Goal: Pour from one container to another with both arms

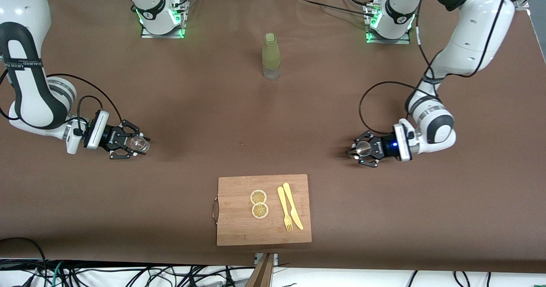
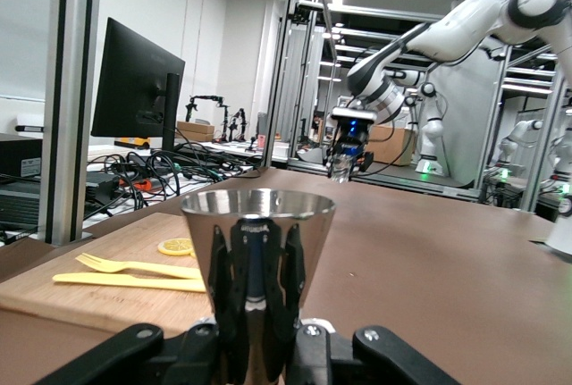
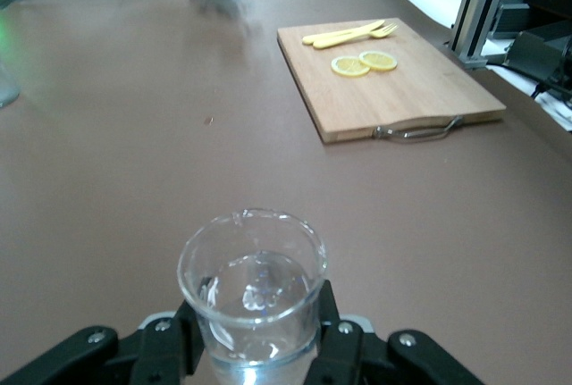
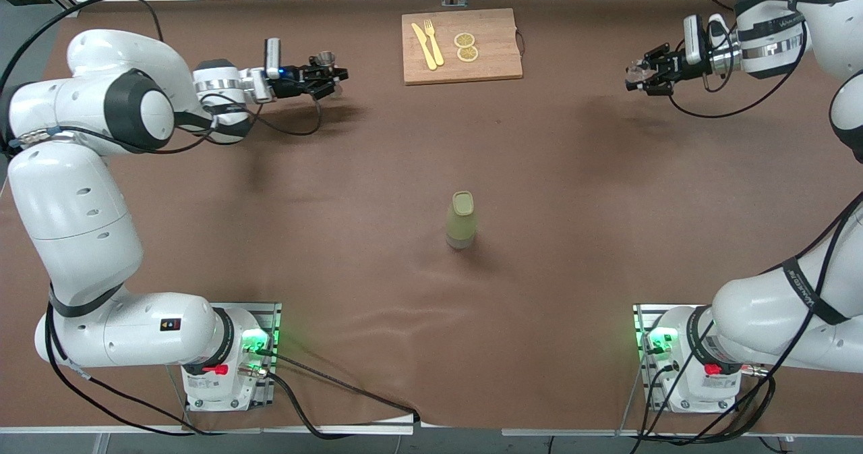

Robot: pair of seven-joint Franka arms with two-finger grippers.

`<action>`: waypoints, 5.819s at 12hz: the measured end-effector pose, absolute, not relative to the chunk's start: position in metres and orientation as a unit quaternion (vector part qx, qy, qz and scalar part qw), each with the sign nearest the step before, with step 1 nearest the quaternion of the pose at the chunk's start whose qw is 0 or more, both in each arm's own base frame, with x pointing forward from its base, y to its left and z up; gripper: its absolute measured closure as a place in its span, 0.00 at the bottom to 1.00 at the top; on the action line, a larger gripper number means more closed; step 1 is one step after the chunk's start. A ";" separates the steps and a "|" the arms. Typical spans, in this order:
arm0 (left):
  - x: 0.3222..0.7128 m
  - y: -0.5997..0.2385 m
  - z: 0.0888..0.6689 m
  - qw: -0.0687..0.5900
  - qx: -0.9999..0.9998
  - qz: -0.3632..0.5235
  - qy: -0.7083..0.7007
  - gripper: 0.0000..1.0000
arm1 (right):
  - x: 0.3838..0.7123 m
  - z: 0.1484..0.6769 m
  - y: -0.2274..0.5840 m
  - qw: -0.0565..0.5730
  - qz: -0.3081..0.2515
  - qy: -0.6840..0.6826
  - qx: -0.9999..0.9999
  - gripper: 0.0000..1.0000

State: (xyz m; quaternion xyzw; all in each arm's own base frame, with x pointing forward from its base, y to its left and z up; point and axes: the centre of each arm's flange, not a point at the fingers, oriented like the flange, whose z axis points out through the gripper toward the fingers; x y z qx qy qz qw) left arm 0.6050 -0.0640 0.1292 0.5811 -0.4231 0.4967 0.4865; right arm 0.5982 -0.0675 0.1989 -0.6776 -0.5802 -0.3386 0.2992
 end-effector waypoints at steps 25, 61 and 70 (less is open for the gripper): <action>0.520 0.175 0.075 0.502 0.554 0.479 -0.461 0.91 | 0.572 0.101 -0.098 0.322 -0.351 -0.542 -0.692 0.20; 0.542 0.344 0.166 0.381 0.626 0.377 -0.567 0.00 | 0.571 0.504 0.030 -0.031 0.055 -0.079 -0.995 0.00; 0.612 0.259 0.392 0.339 0.808 0.180 -0.447 0.00 | 0.567 0.580 -0.001 -0.031 0.046 -0.040 -0.998 0.00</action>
